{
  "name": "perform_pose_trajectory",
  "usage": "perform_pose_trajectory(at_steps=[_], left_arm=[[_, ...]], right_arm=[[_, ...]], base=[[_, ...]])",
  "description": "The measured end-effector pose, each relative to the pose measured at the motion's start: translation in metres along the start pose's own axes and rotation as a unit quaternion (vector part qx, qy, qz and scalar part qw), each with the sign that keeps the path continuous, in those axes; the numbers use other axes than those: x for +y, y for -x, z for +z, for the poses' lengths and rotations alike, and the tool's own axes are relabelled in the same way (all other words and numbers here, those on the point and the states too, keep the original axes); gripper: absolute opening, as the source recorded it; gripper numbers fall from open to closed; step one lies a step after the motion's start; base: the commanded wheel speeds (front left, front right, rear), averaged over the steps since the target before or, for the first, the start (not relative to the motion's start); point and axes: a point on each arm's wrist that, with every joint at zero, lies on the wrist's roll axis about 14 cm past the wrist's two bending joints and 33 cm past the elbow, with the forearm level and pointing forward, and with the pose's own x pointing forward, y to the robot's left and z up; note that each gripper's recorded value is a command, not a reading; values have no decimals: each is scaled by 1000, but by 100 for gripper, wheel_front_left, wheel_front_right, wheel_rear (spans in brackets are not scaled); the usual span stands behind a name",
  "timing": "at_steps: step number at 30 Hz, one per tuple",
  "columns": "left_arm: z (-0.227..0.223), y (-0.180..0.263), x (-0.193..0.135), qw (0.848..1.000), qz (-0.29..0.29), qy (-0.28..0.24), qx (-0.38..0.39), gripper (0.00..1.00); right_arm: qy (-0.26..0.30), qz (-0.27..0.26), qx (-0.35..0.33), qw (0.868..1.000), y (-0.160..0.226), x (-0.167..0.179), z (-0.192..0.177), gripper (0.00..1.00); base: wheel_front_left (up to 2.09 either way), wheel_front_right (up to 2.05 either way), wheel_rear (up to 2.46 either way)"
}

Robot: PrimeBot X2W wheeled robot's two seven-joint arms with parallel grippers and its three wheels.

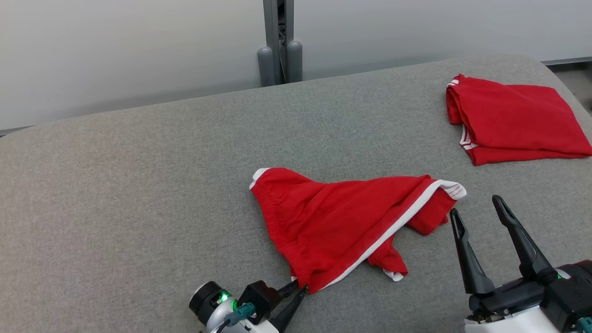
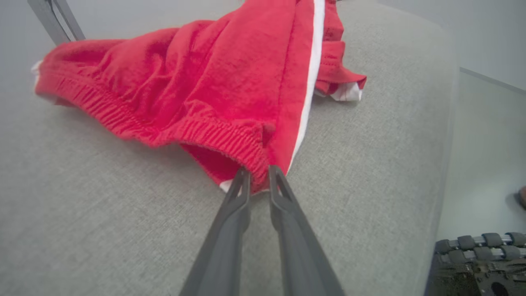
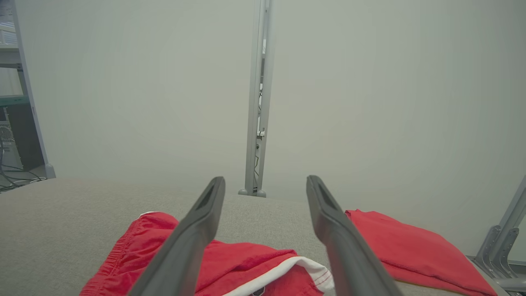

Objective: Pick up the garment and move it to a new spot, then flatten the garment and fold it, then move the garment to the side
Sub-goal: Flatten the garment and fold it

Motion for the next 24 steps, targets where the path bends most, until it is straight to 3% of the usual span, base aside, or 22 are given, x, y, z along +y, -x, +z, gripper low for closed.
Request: perform_pose_trajectory(at_steps=[1,2,13,18,19,24], left_arm=[[2,-1,-4,1000,-9,1,-2,17],[3,-2,-6,1000,-16,3,-3,0],[36,7,-24,997,-62,-3,-52,0],[64,15,-45,989,-83,65,-102,0],[70,16,-46,986,-80,102,-107,0],[100,19,-23,964,-49,219,-145,0]], right_arm=[[0,-1,0,1000,0,0,0,100],[1,-2,0,1000,0,-1,0,100],[2,-3,-9,1000,-1,-3,5,100],[1,-3,-11,1000,0,-2,6,100],[0,-2,-12,1000,0,0,7,100],[-6,5,-15,1000,1,7,9,100]], base=[[0,0,0],[0,0,0],[0,0,0],[0,0,0],[0,0,0],[0,0,0]])
